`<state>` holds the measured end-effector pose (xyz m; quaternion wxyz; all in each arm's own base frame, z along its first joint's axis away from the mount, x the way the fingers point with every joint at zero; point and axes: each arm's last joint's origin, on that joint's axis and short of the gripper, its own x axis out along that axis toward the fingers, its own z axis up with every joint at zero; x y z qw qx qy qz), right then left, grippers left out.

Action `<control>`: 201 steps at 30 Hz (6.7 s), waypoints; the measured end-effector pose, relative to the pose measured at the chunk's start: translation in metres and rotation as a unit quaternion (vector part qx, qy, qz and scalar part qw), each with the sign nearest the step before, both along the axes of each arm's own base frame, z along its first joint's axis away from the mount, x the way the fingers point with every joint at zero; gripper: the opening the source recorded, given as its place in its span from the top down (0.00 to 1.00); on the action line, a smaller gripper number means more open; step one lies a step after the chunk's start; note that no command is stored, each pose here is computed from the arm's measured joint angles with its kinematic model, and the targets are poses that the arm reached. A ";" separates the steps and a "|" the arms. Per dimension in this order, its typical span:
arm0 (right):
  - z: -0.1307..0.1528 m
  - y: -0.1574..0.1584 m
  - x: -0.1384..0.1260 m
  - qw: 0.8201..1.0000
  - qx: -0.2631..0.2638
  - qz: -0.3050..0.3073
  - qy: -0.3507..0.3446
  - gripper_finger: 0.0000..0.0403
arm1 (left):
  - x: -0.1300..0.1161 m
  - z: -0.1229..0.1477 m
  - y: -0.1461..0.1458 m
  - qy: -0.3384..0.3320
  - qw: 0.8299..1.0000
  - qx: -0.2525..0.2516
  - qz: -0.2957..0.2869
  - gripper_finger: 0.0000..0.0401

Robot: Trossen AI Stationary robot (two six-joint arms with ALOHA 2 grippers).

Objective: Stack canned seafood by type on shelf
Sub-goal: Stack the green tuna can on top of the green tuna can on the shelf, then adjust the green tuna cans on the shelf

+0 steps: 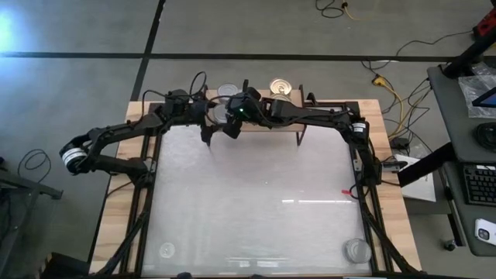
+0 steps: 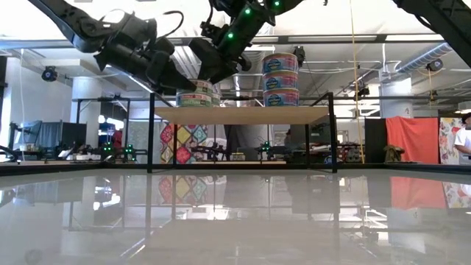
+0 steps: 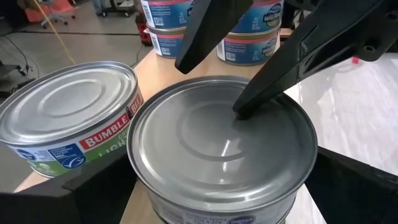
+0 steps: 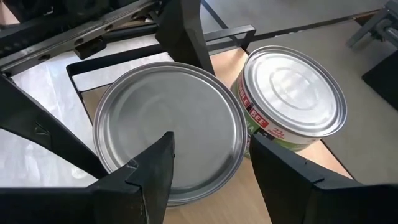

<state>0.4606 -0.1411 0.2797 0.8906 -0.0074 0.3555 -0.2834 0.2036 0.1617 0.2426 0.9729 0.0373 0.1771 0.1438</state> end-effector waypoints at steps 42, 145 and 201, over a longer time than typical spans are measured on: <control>-0.001 -0.004 -0.003 1.000 0.003 -0.015 0.006 0.50 | -0.003 0.016 0.004 0.096 0.994 0.009 0.057 0.01; 0.101 0.106 -0.056 0.991 -0.086 0.022 0.103 0.50 | -0.011 0.088 0.011 0.175 0.965 0.055 0.188 0.01; 0.093 0.106 -0.057 0.988 -0.080 0.026 0.127 0.50 | 0.015 0.132 0.032 0.134 0.972 0.038 0.188 0.01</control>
